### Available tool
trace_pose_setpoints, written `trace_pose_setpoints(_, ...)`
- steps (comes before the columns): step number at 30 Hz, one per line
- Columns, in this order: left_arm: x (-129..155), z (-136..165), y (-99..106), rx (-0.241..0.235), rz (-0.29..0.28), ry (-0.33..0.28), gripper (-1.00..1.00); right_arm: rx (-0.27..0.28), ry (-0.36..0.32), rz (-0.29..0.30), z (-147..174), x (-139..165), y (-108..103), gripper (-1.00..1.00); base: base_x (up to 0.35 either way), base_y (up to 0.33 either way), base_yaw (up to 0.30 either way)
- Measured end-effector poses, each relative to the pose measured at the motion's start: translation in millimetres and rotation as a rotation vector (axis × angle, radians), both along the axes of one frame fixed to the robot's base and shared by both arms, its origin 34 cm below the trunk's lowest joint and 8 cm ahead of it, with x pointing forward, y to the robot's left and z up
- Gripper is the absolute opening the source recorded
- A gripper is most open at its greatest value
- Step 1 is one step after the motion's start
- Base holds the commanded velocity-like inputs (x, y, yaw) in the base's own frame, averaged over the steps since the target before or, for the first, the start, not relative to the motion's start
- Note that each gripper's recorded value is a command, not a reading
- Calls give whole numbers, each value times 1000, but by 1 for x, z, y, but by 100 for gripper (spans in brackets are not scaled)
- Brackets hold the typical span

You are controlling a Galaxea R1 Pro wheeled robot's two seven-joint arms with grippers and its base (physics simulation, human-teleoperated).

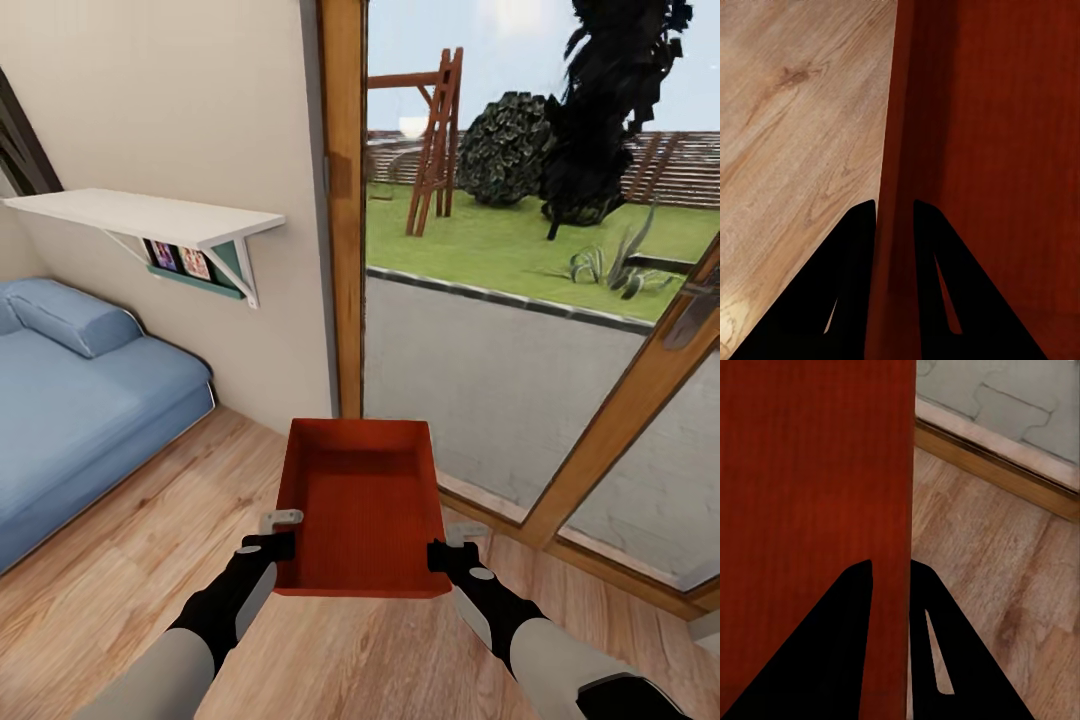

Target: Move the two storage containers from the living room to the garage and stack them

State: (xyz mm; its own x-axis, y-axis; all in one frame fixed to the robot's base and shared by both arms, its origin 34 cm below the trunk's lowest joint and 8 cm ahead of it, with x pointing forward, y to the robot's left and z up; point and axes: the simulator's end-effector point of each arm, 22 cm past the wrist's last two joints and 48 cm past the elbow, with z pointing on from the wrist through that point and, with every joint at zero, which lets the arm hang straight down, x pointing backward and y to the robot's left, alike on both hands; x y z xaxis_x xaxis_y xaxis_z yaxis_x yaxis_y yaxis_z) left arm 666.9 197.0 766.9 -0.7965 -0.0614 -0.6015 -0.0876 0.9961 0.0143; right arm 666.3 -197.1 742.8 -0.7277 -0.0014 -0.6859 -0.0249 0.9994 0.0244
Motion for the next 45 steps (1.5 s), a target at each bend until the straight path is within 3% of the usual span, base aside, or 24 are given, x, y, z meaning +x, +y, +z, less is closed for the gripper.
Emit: trace_pose_setpoints(45, 16, 41, 0, 1, -1, -73, -100, 1, -73, -1, 41, 17, 0, -100, 0, 0, 0)
